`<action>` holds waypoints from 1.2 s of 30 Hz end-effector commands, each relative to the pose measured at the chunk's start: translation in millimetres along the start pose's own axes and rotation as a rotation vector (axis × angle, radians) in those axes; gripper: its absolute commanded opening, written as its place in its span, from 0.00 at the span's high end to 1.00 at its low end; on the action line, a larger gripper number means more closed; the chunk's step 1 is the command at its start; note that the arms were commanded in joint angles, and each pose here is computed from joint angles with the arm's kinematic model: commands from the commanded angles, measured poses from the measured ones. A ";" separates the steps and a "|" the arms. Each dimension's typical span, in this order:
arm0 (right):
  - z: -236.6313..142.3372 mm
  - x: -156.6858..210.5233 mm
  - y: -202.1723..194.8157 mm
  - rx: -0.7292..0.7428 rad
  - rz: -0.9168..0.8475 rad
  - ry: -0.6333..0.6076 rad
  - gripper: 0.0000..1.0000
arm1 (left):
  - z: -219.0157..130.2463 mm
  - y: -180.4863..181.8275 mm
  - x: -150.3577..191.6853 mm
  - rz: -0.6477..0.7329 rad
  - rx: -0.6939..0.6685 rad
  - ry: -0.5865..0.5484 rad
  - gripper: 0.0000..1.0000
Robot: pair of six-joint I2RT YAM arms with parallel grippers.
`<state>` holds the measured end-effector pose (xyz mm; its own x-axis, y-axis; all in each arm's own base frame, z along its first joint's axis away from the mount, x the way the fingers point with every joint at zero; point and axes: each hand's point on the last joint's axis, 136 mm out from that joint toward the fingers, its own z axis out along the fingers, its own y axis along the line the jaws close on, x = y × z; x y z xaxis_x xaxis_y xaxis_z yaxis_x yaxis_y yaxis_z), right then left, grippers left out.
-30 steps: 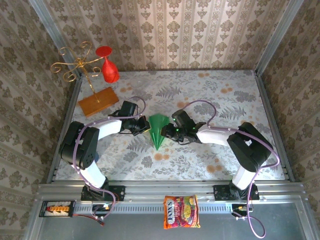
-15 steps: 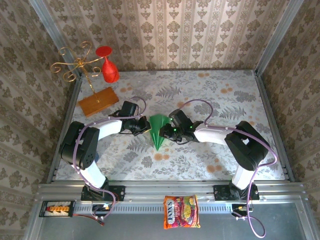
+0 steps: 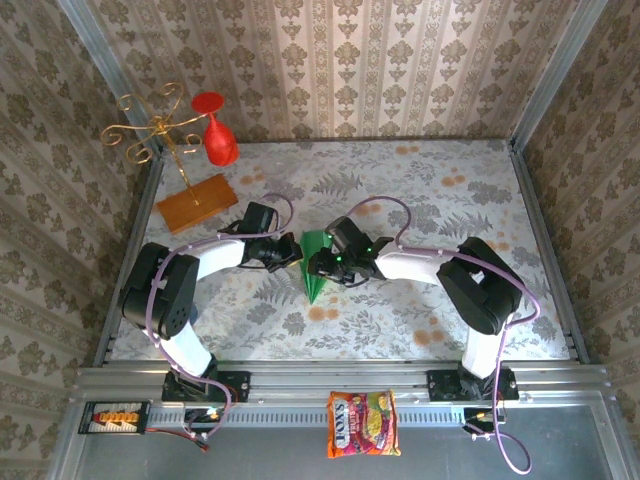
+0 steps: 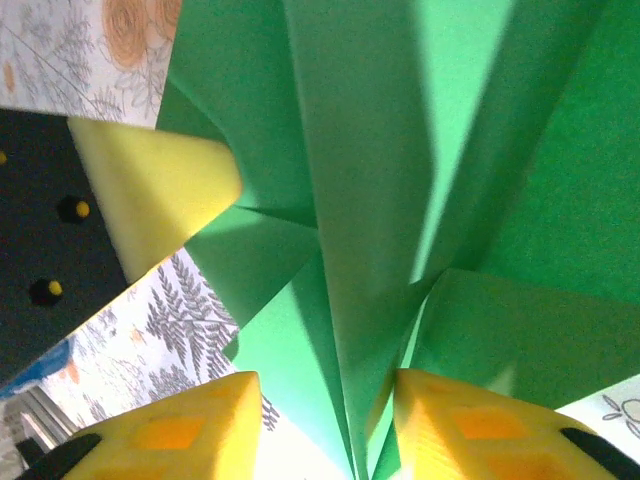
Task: Fold a paper plane with a square sheet of paper (pick it up from the middle)
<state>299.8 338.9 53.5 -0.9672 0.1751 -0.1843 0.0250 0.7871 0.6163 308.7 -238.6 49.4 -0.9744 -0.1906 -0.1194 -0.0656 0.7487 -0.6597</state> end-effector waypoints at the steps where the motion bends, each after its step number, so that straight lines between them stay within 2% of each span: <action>1: 1.1 5.5 -8.9 0.083 -0.040 0.026 0.56 | -5.2 -22.4 3.3 0.049 0.034 0.005 0.95; 8: 0.4 5.9 -10.9 0.154 -0.094 0.035 0.51 | -6.0 -25.0 4.3 0.055 0.036 0.006 0.95; 25: 6.1 9.8 -15.0 0.218 -0.124 0.059 0.52 | -4.9 -23.7 6.3 0.049 0.031 0.012 0.95; 36: 5.5 8.1 -25.6 0.288 -0.111 0.048 0.65 | -5.6 -23.4 7.4 0.049 0.031 0.012 0.93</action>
<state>293.7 329.8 41.9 -0.9765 0.0618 -0.2064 -0.0297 0.9103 0.4128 298.1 -249.7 49.4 -0.9819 -0.1530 -0.1116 -0.0428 0.7533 -0.6563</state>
